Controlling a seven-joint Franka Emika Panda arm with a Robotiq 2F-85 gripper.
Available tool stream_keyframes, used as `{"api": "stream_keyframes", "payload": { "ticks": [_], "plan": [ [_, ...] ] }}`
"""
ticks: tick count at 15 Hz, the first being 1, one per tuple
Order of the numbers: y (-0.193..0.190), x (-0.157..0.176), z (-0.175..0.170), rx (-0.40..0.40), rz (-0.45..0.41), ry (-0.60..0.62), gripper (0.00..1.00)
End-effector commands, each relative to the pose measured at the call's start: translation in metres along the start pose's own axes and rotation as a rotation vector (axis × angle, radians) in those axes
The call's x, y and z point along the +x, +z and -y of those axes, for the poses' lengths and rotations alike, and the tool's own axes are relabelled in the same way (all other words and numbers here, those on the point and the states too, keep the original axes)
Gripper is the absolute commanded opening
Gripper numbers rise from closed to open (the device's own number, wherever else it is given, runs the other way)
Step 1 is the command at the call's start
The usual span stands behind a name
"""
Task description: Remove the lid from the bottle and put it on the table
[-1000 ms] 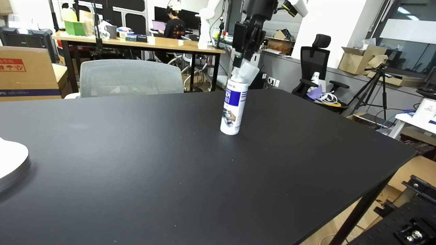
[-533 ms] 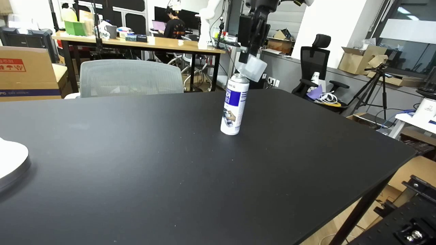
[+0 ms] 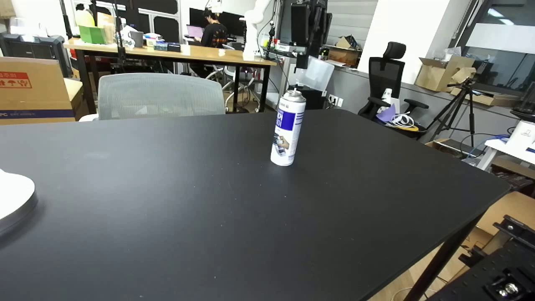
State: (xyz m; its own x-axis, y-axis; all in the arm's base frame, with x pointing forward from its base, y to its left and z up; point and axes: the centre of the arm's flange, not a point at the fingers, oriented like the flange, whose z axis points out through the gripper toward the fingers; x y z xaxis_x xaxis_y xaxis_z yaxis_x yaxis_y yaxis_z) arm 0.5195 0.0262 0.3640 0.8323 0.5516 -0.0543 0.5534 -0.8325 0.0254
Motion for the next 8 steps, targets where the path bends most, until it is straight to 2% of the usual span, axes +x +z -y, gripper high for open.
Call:
{"api": "stream_keyframes", "payload": {
  "ticks": [1,8],
  "plan": [
    [0.005,0.015,0.018,-0.015,0.036,-0.008,0.27],
    [0.057,0.055,0.054,-0.107,0.089,-0.063,0.27]
  ]
}}
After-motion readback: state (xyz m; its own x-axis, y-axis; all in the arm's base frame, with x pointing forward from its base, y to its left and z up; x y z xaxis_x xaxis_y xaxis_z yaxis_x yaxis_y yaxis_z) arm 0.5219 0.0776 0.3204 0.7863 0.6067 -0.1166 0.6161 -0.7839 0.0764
